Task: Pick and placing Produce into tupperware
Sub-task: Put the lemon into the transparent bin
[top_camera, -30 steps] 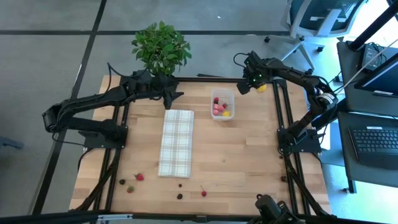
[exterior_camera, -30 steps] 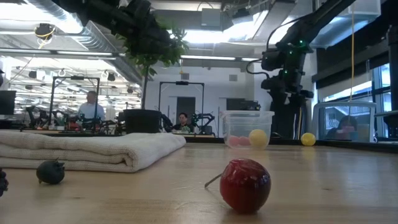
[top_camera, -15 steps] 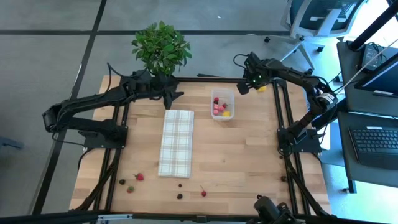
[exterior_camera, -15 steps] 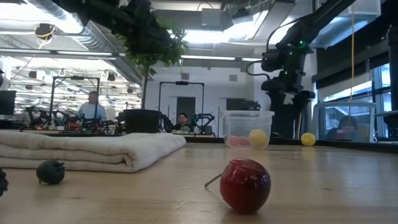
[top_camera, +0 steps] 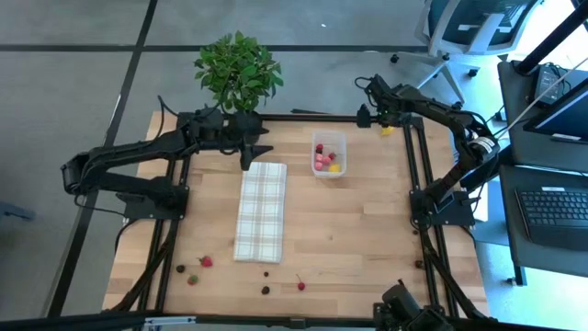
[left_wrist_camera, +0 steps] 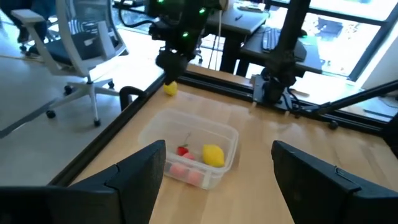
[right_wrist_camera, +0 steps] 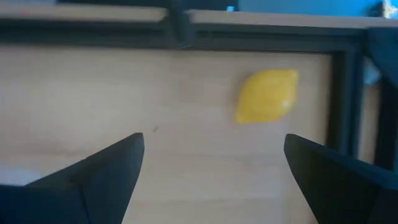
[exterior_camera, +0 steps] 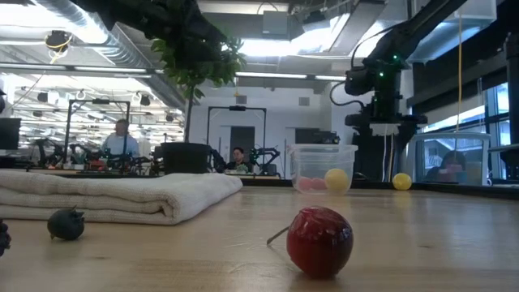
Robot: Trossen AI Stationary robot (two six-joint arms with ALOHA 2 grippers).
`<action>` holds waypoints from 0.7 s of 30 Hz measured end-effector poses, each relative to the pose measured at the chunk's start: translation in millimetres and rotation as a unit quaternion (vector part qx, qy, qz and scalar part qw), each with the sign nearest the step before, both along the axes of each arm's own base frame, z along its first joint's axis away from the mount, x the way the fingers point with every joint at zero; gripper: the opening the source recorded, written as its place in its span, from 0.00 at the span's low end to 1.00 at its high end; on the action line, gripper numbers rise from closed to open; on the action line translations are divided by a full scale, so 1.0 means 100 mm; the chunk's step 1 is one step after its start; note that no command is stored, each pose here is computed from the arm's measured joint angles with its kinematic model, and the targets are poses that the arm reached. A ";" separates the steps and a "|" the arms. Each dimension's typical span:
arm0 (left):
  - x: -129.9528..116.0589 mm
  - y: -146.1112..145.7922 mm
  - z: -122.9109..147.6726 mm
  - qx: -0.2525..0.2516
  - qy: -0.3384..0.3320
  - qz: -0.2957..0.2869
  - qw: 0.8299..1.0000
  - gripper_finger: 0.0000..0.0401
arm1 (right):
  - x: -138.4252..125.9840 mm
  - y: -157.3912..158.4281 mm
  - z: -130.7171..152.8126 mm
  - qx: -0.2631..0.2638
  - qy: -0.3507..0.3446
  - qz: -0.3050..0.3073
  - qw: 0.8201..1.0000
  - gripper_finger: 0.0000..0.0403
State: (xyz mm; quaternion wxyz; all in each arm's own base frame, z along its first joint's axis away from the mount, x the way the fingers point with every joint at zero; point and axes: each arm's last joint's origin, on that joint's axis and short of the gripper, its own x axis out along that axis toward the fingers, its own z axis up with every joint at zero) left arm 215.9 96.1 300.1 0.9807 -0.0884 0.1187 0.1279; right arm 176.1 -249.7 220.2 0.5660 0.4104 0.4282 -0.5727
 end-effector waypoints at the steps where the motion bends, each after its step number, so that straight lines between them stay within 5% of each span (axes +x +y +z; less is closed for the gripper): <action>1: 0.01 -0.01 0.00 0.000 0.001 -0.003 1.000 0.71 | -0.01 -0.01 -0.01 -0.005 0.003 -0.010 1.000 0.96; 15: -0.02 -0.22 0.10 0.007 -0.023 -0.033 0.999 0.71 | 0.02 -0.01 -0.10 -0.019 -0.047 -0.086 0.995 0.96; 21: -0.06 -0.34 0.18 0.012 -0.041 -0.019 0.999 0.71 | -0.04 0.00 -0.10 -0.056 -0.052 -0.288 0.955 0.96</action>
